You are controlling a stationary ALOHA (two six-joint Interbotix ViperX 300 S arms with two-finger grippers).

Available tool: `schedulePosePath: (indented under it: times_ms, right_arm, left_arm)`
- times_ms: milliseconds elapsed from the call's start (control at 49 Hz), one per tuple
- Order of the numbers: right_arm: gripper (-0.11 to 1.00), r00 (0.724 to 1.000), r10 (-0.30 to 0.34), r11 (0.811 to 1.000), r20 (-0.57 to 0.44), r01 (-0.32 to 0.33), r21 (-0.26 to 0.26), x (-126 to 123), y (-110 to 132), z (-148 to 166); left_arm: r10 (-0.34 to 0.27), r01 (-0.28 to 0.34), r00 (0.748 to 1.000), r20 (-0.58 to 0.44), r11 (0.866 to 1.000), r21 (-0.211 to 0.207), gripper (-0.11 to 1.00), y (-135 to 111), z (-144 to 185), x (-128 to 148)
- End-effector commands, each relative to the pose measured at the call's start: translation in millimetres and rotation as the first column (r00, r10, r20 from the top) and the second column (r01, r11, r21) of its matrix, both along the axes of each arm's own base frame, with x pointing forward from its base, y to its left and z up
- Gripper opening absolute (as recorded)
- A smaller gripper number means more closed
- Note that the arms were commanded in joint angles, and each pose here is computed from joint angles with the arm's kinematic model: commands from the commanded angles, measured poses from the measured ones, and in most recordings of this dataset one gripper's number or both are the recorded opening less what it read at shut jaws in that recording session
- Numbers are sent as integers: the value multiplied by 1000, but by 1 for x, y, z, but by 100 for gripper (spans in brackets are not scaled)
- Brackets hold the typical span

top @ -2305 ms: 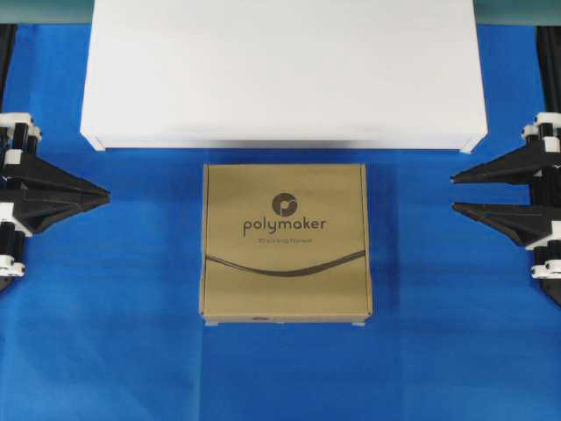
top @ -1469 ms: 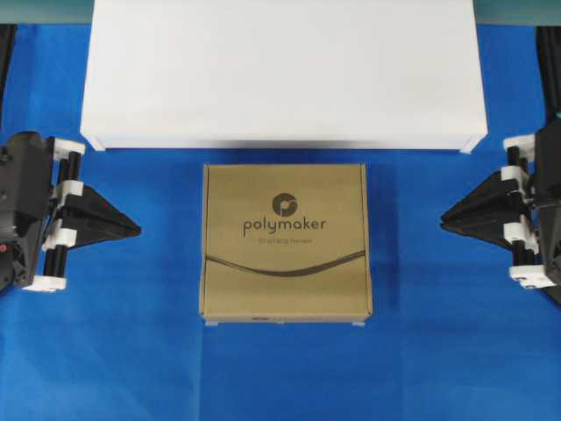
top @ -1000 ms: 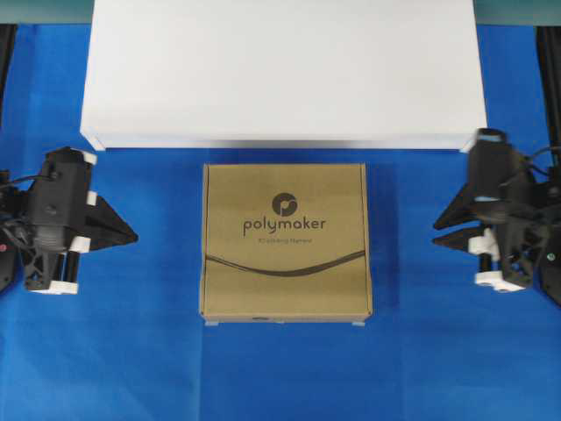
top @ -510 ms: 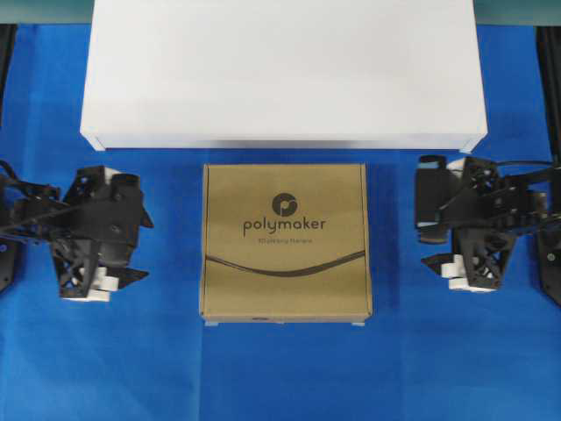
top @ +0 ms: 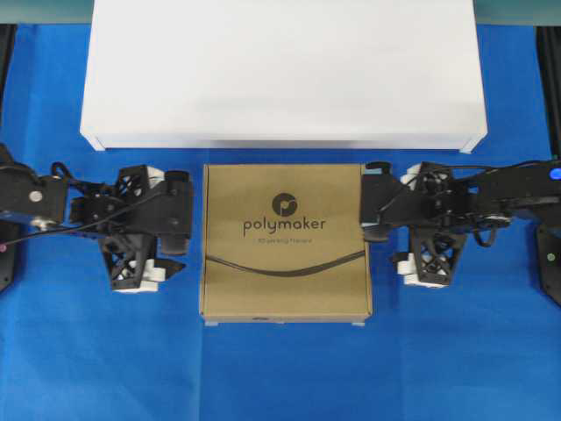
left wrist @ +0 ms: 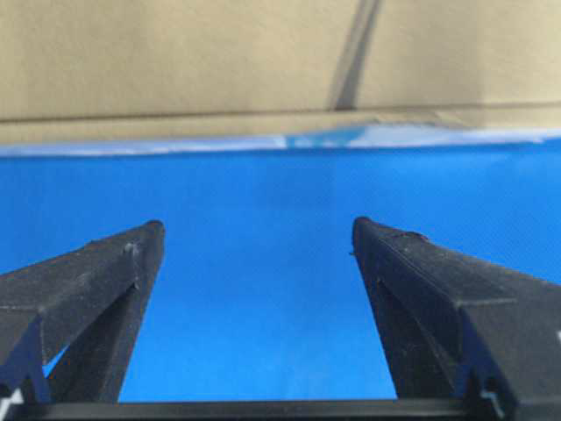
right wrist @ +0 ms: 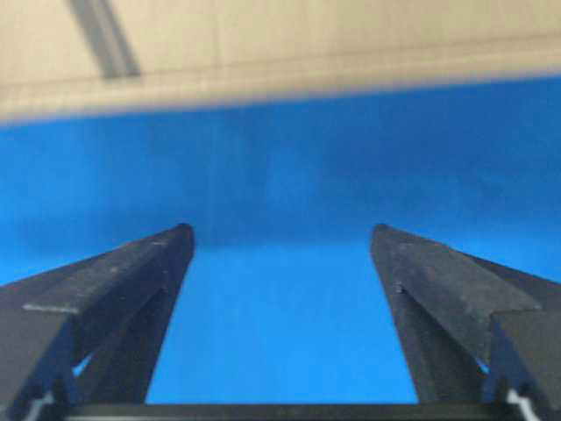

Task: Place the cardboard box on the stand after clamping it between your arms.
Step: 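Press both grippers against the box sides to clamp it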

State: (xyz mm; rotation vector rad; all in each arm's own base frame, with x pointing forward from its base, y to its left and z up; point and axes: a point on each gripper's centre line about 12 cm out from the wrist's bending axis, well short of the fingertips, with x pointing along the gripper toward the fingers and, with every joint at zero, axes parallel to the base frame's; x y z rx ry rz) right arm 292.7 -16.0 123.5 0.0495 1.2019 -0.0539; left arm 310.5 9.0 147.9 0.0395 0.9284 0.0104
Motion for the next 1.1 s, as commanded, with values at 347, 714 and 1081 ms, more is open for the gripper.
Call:
schedulePosePath:
  times_ms: [347, 714, 1081]
  right_arm:
    - [97, 998, 14, 1000, 55, -14, -13, 27, -3, -2]
    - [97, 996, 14, 1000, 85, -13, -16, 43, -5, -2]
    - [97, 994, 24, 999, 104, -21, -28, 48, -9, 5]
  left_arm:
    - [3, -3, 1000, 14, 1000, 4, 83, 4, -8, 25]
    - [7, -7, 1000, 23, 1000, 6, 83, 6, -7, 36]
    - [13, -13, 999, 47, 1000, 1, 83, 6, 2, 43]
